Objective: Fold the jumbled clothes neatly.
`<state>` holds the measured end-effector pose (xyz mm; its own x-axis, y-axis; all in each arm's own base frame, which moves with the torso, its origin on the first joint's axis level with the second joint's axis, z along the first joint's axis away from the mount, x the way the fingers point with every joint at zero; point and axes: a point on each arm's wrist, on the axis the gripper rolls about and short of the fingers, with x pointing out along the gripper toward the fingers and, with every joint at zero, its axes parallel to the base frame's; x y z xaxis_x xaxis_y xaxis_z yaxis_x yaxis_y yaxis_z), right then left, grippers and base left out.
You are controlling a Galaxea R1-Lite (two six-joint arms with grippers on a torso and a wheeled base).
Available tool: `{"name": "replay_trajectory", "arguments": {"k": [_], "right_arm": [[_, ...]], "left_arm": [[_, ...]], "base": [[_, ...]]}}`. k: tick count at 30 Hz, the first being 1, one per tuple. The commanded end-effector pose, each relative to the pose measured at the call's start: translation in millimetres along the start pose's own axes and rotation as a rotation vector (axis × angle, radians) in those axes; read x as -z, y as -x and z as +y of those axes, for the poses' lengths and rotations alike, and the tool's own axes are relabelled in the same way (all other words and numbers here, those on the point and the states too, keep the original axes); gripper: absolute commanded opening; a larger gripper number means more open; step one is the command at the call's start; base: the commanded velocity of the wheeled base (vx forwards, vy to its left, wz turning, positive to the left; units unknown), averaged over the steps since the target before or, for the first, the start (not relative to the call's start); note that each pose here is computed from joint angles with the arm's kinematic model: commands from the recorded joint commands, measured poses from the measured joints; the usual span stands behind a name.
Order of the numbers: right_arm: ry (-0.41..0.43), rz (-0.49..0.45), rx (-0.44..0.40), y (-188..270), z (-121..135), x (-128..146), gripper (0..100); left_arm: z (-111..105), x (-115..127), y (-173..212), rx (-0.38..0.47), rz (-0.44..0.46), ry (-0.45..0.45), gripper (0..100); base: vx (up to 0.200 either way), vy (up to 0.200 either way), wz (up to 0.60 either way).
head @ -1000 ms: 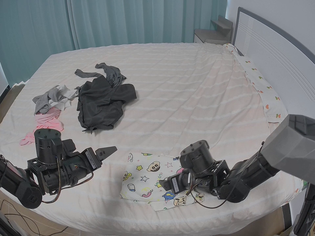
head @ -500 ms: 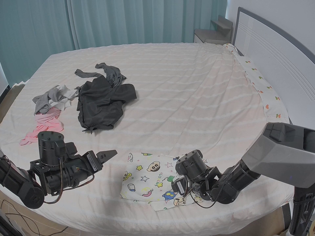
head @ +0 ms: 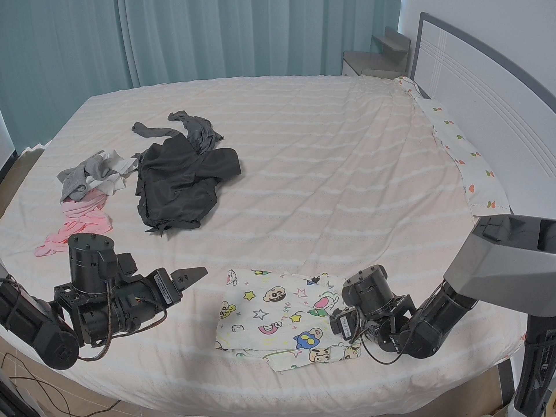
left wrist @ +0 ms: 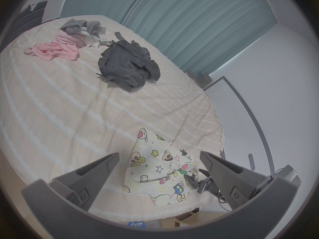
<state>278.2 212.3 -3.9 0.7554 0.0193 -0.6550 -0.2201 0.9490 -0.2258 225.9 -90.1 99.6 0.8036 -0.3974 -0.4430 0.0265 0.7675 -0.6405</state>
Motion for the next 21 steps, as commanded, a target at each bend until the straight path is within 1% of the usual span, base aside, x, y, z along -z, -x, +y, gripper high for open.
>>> {"name": "replay_trajectory", "arguments": {"k": [1, 7, 9, 12, 15, 18, 21], "right_arm": [[-0.032, -0.016, 0.009, 9.6, -15.3, 1.3, 100], [-0.045, 0.026, 0.015, 12.4, -18.7, 15.4, 100], [-0.048, 0.057, 0.011, 14.9, -20.1, 25.2, 100], [-0.049, 0.074, 0.007, 17.4, -21.4, 30.2, 100], [-0.051, 0.095, -0.03, 26.4, -22.9, 36.1, 100], [-0.056, 0.096, -0.044, 27.6, -24.2, 36.1, 100], [-0.131, 0.066, -0.043, 24.0, -26.5, 25.9, 100]], "left_arm": [[0.8, 0.4, -0.9, -0.003, 0.003, 0.001, 100], [0.8, 0.4, -0.9, -0.003, 0.003, 0.001, 100], [0.8, 0.4, -0.9, -0.003, 0.003, 0.001, 100], [0.8, 0.4, -0.9, -0.003, 0.003, 0.001, 100], [0.8, 0.4, -0.9, -0.003, 0.003, 0.001, 100], [0.5, 0.6, -0.9, -0.002, 0.004, 0.001, 100], [0.5, 0.6, -0.9, -0.002, 0.004, 0.001, 100]], "base": [[0.0, 0.0, 0.0], [0.0, 0.0, 0.0], [0.0, 0.0, 0.0], [0.0, 0.0, 0.0], [0.0, 0.0, 0.0], [0.0, 0.0, 0.0], [0.0, 0.0, 0.0]]}}
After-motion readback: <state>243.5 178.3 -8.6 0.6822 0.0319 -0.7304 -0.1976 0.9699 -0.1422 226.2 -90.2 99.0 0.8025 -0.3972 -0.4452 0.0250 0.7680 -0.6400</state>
